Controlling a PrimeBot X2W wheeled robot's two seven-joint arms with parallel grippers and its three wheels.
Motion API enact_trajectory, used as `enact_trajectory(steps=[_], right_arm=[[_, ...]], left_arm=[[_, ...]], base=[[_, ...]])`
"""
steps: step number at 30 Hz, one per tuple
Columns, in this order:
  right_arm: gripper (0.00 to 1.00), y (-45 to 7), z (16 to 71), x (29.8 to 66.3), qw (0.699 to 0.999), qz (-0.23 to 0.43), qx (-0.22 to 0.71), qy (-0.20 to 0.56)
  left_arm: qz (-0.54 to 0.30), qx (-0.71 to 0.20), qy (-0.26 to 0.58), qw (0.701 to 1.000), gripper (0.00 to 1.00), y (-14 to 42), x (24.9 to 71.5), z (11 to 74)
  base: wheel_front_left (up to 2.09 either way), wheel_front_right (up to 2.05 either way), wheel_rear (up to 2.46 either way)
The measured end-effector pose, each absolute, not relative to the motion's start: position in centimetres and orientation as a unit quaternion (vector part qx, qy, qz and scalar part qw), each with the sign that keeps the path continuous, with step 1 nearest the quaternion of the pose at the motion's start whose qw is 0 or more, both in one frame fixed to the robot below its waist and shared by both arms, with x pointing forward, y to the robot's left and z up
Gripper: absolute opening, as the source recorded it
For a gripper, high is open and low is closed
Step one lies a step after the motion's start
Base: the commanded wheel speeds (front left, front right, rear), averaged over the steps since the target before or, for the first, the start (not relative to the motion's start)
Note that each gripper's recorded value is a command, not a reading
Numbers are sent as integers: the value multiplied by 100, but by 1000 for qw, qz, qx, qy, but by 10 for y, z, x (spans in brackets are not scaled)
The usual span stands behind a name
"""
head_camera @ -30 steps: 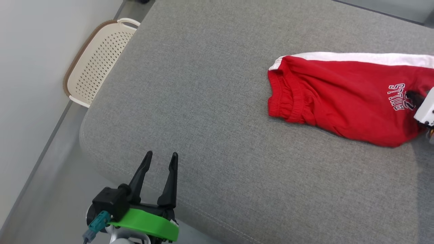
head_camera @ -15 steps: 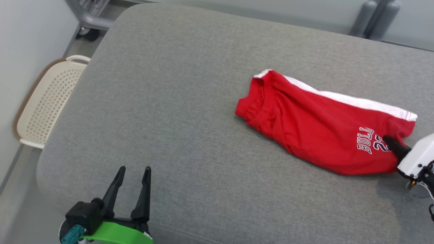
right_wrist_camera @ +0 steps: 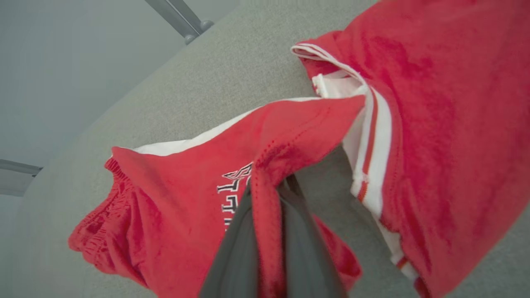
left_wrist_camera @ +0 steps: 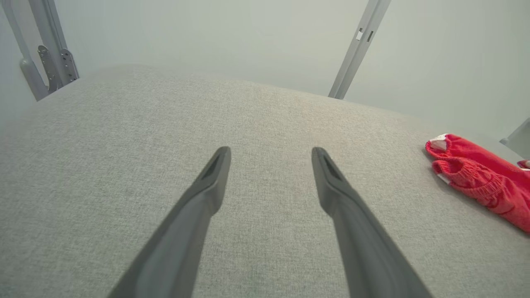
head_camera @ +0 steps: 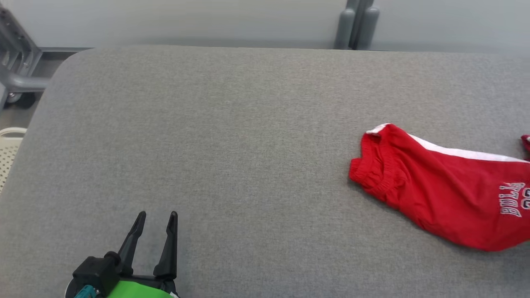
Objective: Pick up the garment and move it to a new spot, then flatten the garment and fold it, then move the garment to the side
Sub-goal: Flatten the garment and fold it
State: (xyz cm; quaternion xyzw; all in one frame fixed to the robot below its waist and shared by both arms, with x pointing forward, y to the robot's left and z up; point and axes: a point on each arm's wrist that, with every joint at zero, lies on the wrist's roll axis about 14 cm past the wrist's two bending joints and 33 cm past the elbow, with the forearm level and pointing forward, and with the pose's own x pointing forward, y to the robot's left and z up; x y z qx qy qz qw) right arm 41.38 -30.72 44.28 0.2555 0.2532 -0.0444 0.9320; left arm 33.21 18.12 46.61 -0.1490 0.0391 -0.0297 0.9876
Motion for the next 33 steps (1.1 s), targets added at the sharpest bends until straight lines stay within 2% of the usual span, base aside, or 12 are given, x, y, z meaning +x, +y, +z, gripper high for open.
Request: enact_trajectory(steps=[4,10,17,18,19,20,21,28,33], right_arm=[[0,-269,471,424,938,10,265,221],[0,-182,493,451,937,103,257,211],[0,-128,491,489,940,128,225,224],[6,-124,490,494,940,131,219,227],[30,-118,488,497,939,134,216,233],[83,-112,486,499,939,139,209,237],[100,-107,484,500,938,144,205,242],[100,-79,485,496,935,179,179,248],[100,-80,517,492,943,194,183,198]], left_arm=[[-58,-152,43,986,100,165,341,466],[-80,-153,47,984,100,152,354,464],[-81,-149,49,984,100,153,361,462],[-78,-149,52,984,100,154,360,460],[-75,-150,54,984,100,155,359,459],[-72,-150,56,985,100,156,359,458],[-70,-150,57,985,100,158,358,457],[-55,-150,60,985,100,166,354,453],[-56,-145,60,986,100,167,353,454]], base=[[0,0,0],[0,0,0],[0,0,0],[0,0,0],[0,0,0],[0,0,0],[0,0,0],[0,0,0],[0,0,0]])
